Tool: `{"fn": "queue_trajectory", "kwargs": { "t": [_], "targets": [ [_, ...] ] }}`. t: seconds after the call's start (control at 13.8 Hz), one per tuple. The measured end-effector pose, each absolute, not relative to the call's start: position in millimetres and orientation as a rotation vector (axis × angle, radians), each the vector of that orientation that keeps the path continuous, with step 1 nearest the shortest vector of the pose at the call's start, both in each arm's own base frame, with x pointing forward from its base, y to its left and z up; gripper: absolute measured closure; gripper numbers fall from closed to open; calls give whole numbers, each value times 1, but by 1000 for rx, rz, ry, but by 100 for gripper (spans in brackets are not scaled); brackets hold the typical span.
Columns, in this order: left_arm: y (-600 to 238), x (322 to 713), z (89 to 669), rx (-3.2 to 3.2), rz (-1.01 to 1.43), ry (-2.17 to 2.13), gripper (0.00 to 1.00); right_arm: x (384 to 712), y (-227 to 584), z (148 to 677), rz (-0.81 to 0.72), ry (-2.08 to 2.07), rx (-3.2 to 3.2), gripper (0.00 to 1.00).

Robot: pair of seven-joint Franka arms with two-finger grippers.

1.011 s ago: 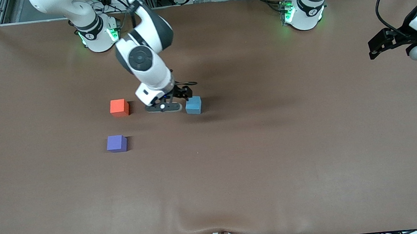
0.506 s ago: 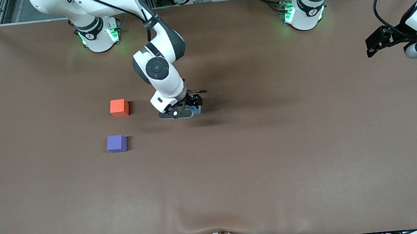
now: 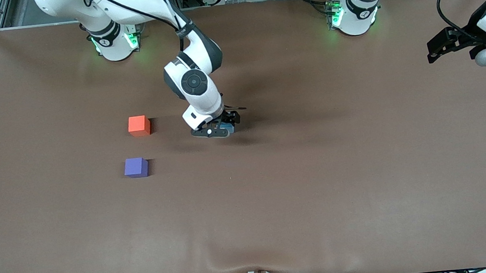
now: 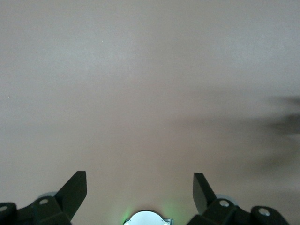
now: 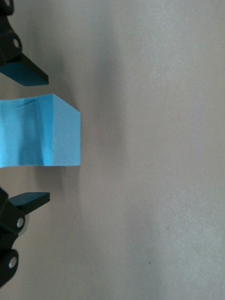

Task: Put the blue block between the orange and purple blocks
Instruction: 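Close the right gripper on the light-blue block, then lift and carry the blue block toward the orange and purple blocks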

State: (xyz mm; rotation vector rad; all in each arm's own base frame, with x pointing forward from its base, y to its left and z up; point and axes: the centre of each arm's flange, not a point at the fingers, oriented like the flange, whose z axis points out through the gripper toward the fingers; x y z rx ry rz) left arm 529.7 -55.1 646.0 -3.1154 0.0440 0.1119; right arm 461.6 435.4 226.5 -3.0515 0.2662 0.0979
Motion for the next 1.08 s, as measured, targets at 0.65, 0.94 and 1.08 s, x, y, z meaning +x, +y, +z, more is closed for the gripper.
{"fn": "queue_trajectory", "kwargs": {
  "t": [0.65, 0.94, 1.08],
  "targets": [
    [-53, 536, 636, -3125, 144, 38, 0, 459, 449, 219, 99, 260, -3059, 48],
    [-60, 535, 636, -3142, 146, 54, 0, 479, 451, 251, 177, 276, -3094, 49],
    [-61, 535, 636, -3147, 146, 56, 0, 508, 438, 297, 211, 307, -3096, 49]
  ]
}}
